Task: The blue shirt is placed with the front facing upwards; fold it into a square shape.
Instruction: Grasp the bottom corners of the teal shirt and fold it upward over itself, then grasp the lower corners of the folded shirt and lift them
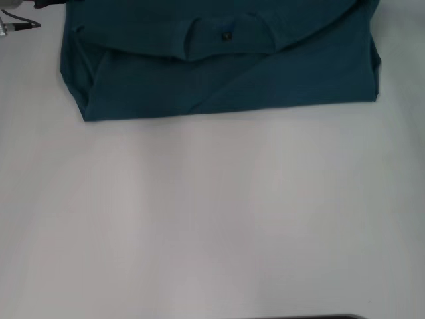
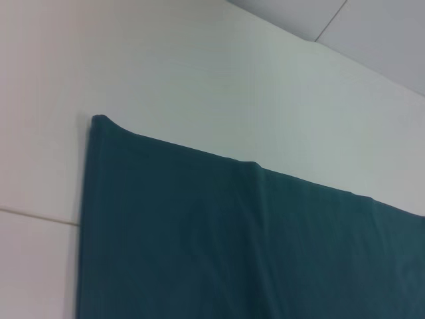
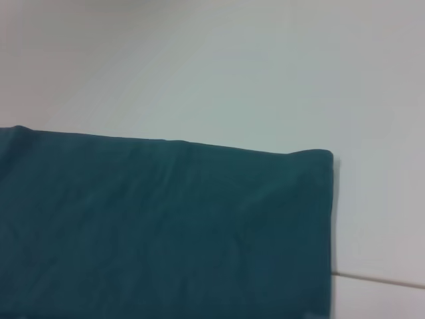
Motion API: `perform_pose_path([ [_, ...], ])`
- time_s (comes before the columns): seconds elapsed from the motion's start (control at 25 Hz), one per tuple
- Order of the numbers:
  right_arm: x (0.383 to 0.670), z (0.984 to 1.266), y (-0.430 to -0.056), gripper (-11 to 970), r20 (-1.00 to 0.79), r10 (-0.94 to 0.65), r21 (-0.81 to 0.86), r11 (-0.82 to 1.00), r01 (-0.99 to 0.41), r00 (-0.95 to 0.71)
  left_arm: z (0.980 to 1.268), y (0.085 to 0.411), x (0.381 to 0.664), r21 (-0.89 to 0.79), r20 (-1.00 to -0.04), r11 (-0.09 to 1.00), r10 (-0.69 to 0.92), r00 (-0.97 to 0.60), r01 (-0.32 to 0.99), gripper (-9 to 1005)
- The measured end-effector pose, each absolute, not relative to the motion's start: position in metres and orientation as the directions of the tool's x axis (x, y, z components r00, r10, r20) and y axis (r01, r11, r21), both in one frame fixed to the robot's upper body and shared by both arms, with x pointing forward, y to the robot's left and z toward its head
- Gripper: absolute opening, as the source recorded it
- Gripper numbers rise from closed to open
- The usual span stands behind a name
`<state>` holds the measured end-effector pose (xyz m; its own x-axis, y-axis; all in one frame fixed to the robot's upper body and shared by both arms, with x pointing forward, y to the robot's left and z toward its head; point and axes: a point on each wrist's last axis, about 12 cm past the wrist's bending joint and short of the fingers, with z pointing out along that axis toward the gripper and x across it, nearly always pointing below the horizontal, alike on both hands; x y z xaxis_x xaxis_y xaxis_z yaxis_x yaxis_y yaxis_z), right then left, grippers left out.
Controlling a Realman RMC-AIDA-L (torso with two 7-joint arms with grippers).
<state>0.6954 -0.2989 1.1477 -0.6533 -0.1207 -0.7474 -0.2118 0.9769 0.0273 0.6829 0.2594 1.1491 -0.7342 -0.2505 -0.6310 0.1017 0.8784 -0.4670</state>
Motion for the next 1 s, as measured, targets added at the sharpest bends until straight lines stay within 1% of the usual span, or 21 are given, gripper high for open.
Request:
perform_pose_path([
  [0.12,0.696,1.150,-0.302,362,-0.741,-0.120,0.031,0.977,-0.213,-0.660,1.149,0.259,0.683,-0.470,-0.629,0.877,-0.252,-0.735,0.102,369],
  [0.32,0.691,1.152,-0.305,567,-0.696,-0.109,0.084,0.969,-0.231,-0.710,1.148,0.260,0.682,-0.476,-0.626,0.874,-0.258,-0.736,0.098,583],
  [0.44,0.680,1.155,-0.309,629,-0.663,-0.056,0.200,0.948,-0.248,-0.747,1.146,0.262,0.680,-0.483,-0.618,0.871,-0.266,-0.740,0.091,698],
  [0.52,0.666,1.158,-0.319,671,-0.661,0.000,0.302,0.915,-0.267,-0.750,1.145,0.265,0.675,-0.497,-0.606,0.863,-0.272,-0.747,0.089,775],
  [0.56,0.655,1.159,-0.326,691,-0.667,0.039,0.369,0.885,-0.284,-0.744,1.144,0.267,0.673,-0.507,-0.601,0.857,-0.278,-0.750,0.089,813],
  [0.76,0.598,1.159,-0.362,798,-0.682,0.202,0.580,0.735,-0.352,-0.703,1.145,0.282,0.651,-0.592,-0.557,0.800,-0.320,-0.766,0.097,869],
  [0.8,0.588,1.158,-0.368,823,-0.679,0.225,0.607,0.707,-0.363,-0.699,1.145,0.282,0.651,-0.592,-0.557,0.800,-0.320,-0.766,0.097,880],
  [0.96,0.548,1.146,-0.387,920,-0.653,0.320,0.698,0.607,-0.381,-0.686,1.139,0.302,0.628,-0.715,-0.449,0.696,-0.393,-0.802,0.059,925],
  [1.0,0.538,1.142,-0.391,919,-0.647,0.347,0.715,0.586,-0.382,-0.679,1.136,0.305,0.624,-0.731,-0.430,0.681,-0.410,-0.804,0.043,936],
])
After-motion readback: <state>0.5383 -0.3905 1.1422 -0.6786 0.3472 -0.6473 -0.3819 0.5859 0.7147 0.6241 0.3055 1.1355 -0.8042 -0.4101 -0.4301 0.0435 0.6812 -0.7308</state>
